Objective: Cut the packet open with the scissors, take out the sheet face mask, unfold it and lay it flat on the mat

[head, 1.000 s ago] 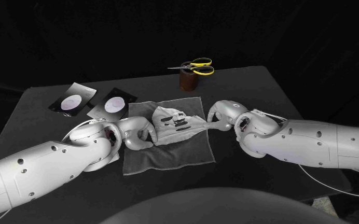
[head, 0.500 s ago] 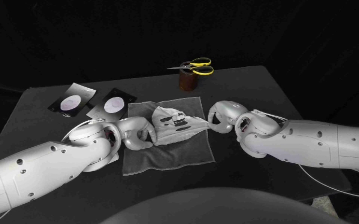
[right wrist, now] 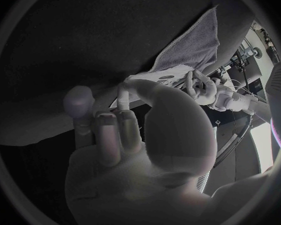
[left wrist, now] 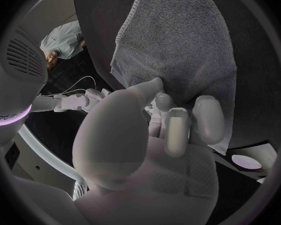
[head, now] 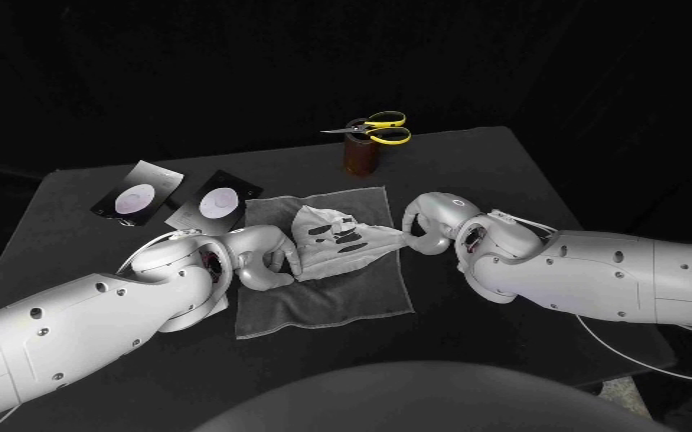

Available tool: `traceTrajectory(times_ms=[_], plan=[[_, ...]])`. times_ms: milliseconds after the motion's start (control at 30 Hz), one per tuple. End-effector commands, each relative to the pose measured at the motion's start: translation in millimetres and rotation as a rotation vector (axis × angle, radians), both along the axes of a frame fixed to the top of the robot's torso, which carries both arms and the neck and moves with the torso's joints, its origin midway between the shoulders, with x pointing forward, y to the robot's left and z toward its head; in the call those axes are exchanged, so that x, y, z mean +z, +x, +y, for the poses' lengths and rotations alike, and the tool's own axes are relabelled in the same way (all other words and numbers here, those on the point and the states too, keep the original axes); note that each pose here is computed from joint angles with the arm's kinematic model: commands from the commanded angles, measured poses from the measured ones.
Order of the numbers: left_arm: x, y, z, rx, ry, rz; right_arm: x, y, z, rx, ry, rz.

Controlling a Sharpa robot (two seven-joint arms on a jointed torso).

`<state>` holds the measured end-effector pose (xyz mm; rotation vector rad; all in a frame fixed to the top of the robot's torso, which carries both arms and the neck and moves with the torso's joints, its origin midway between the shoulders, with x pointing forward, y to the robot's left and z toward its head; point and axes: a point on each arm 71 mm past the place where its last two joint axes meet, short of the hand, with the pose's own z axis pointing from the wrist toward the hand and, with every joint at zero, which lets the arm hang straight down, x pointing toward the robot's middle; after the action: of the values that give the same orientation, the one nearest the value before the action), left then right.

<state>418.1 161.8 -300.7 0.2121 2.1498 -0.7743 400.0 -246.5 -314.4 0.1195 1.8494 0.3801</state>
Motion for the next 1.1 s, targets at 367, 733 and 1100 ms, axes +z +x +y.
traceTrajectory(times_ms=[367, 733, 1100], plan=[[-8.8, -5.0, 2.2, -0.013, 0.048, 0.053, -5.7, 9.8, -16, -0.043, 0.015, 0.035], [-9.1, -5.4, 1.9, -0.016, 0.051, 0.058, -6.9, 14.4, -23, -0.06, 0.031, 0.048], [-9.0, -5.1, 2.1, -0.013, 0.046, 0.057, -4.9, 12.0, -26, -0.056, 0.09, 0.062]])
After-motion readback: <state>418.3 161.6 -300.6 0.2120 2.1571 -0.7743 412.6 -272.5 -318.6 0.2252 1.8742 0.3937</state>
